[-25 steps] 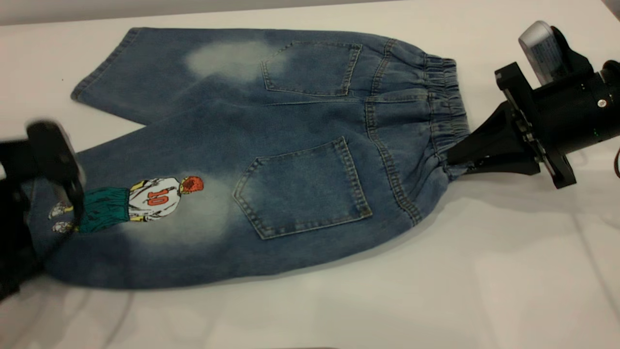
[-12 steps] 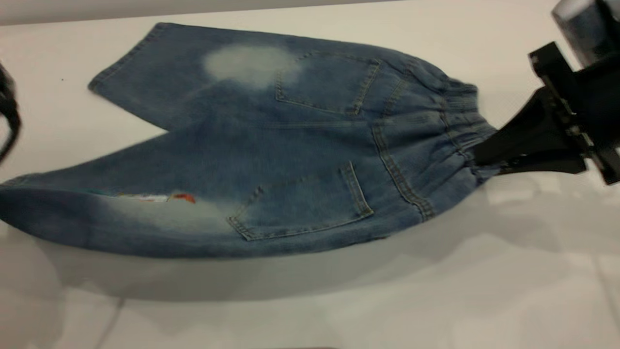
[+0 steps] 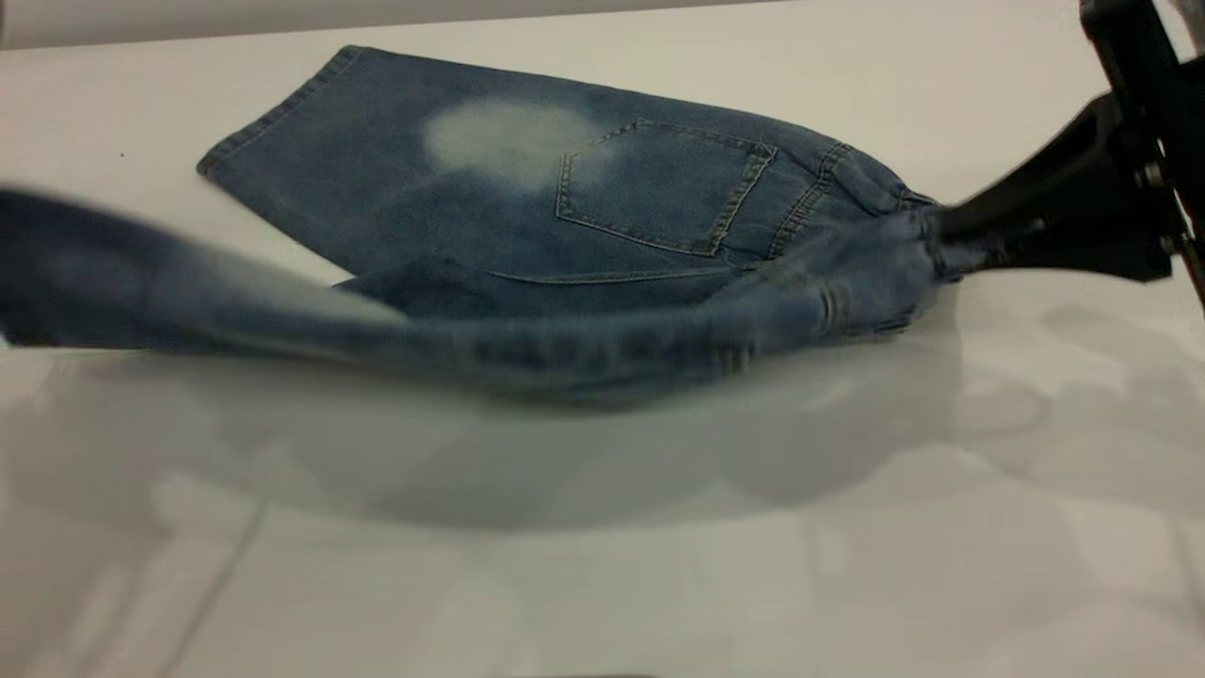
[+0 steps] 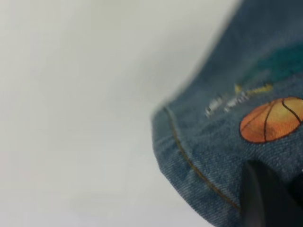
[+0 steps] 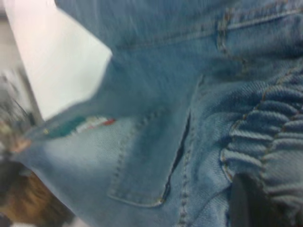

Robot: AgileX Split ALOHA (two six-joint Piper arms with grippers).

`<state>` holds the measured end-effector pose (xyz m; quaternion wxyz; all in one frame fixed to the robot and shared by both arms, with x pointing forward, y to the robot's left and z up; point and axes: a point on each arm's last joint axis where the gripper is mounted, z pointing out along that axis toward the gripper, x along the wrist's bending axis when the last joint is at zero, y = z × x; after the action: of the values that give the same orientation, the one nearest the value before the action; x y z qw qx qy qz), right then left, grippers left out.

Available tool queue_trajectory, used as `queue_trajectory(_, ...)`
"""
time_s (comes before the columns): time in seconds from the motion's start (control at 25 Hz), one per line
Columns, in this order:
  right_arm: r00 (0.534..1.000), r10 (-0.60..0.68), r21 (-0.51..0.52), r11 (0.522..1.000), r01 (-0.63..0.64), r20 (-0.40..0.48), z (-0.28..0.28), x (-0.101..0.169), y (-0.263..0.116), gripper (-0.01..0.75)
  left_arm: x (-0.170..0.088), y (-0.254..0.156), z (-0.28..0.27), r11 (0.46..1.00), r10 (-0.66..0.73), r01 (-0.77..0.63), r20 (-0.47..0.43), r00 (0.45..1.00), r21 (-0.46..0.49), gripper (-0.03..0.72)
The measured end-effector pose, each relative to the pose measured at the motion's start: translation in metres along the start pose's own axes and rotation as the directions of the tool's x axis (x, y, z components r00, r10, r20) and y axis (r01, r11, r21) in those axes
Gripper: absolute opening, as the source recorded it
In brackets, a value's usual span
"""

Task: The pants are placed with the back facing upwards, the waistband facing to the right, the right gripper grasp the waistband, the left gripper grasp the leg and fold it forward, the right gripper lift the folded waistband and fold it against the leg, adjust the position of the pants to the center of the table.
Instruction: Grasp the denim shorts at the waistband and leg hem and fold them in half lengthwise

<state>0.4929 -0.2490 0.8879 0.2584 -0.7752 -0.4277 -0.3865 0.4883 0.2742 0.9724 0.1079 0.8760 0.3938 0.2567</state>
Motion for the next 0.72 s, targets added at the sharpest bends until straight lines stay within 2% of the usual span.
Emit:
queue_trajectory(0.12,0.995,0.09,-0.059,0.994,-0.093,-0.044,0.0,0.008,0.012,0.037,0.015,0.025,0.017,1.0,-0.001,0.001,-0.008,1.0,-0.02,0.025)
queue_trajectory(0.36,0.982,0.169,-0.145,0.973,-0.18,-0.086,0.002,0.027,0.045,0.037,0.039,0.068,0.066,0.999,-0.002,0.002,-0.011,1.0,-0.036,0.025)
queue_trajectory(0.6,0.956,0.288,-0.172,0.94,-0.293,-0.055,0.021,0.016,0.073,0.037,0.064,0.11,0.102,0.996,-0.02,0.017,-0.041,0.999,-0.089,0.027)
queue_trajectory(0.72,0.949,0.31,-0.183,0.931,-0.316,-0.062,0.032,0.015,0.092,0.037,0.073,0.124,0.115,0.994,-0.025,0.019,-0.055,0.998,-0.109,0.027)
